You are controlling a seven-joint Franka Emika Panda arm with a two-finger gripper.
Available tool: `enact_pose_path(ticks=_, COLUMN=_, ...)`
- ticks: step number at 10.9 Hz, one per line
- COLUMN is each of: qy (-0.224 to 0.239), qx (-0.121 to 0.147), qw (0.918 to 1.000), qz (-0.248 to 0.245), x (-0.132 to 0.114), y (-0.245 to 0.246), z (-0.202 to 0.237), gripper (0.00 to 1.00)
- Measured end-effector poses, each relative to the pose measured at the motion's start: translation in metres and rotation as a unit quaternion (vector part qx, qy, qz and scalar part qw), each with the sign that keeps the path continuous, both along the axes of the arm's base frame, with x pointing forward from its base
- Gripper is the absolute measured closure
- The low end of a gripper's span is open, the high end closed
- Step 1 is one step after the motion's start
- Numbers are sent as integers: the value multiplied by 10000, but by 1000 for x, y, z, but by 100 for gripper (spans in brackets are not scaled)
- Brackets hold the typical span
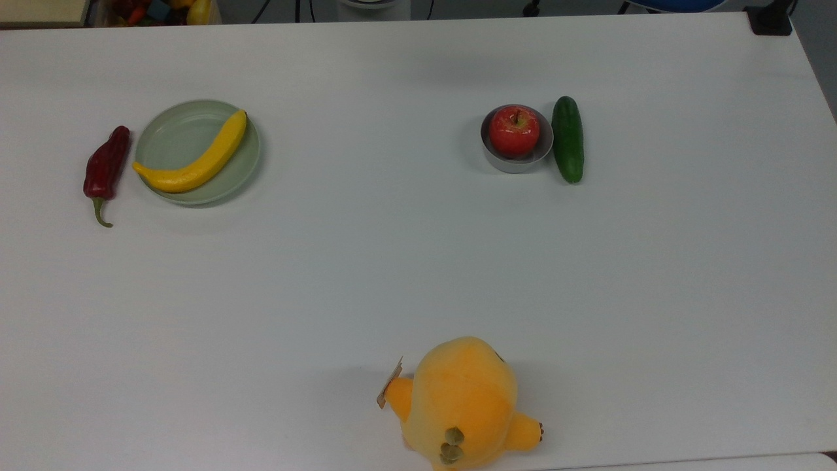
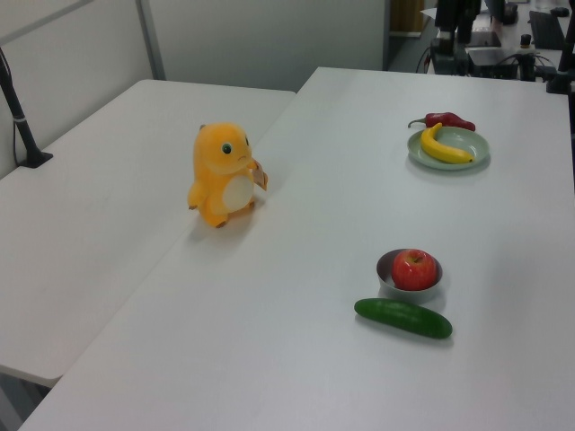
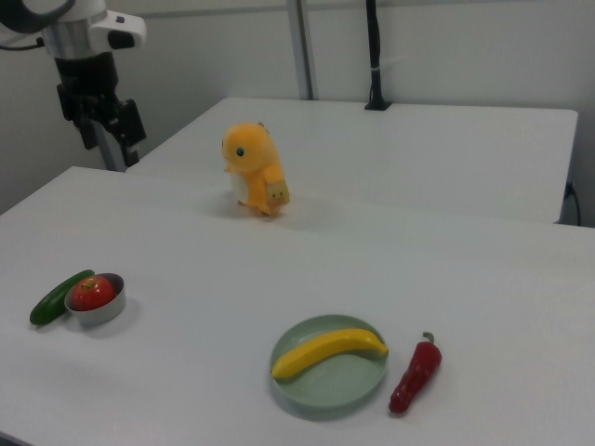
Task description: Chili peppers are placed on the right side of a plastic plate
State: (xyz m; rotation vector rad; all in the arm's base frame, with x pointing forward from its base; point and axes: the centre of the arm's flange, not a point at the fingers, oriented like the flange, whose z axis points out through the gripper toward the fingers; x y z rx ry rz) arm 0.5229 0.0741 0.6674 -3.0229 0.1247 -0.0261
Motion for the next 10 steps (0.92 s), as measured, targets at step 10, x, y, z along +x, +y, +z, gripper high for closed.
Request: enact_pose_path(ticks=10, qy=-519, qx=9, qw=9957, qz=761, x=20, y=-25, z=-16, gripper=0)
